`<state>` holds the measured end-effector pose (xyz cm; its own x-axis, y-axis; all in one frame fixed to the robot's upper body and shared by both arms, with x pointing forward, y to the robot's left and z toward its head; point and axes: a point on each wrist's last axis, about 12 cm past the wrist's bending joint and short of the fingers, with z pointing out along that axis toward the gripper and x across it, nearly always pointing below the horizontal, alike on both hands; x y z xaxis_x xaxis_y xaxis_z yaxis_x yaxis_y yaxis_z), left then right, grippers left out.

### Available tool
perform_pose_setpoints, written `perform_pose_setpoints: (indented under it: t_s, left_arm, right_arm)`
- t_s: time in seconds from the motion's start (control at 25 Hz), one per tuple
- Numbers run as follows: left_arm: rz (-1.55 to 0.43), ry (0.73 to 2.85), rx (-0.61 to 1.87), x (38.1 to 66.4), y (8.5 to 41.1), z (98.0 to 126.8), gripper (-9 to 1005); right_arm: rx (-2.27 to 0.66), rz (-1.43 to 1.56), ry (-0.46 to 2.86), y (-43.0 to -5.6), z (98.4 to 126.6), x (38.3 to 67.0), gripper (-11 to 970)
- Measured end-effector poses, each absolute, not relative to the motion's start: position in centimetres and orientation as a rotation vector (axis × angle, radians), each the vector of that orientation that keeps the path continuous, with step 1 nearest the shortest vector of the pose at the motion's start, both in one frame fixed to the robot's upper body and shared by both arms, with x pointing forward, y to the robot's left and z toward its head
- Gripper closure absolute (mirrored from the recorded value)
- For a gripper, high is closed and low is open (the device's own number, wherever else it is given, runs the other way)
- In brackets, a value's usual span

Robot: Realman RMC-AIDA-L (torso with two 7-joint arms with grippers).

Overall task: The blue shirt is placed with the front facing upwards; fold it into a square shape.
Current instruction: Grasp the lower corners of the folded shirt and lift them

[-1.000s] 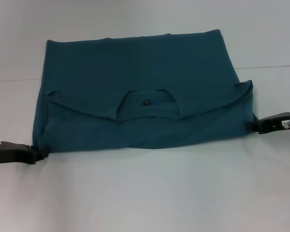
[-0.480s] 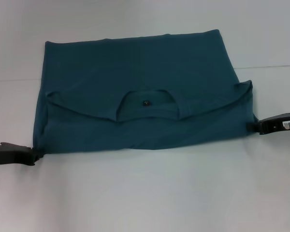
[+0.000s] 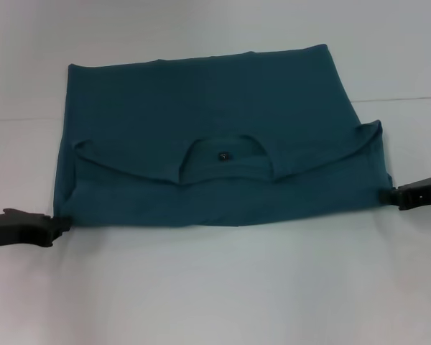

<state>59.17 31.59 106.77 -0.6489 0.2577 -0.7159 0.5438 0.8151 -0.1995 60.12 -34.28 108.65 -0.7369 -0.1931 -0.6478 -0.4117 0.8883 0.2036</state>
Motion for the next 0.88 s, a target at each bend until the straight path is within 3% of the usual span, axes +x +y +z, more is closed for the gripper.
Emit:
perform_pose_setpoints:
  t_s: [0.48,0.88]
  left_arm:
    - [-0.656,2.198,0.693,55.9,32.7,106.2,957]
    - [-0.721,2.103,0.678,53.4,34.4,106.2,957]
  right_arm:
    - [-0.497,0.512,2.34,-34.2,108.0,55.8,911]
    - [-0.521,0.593,2.203,-36.5,107.0,51.2,911]
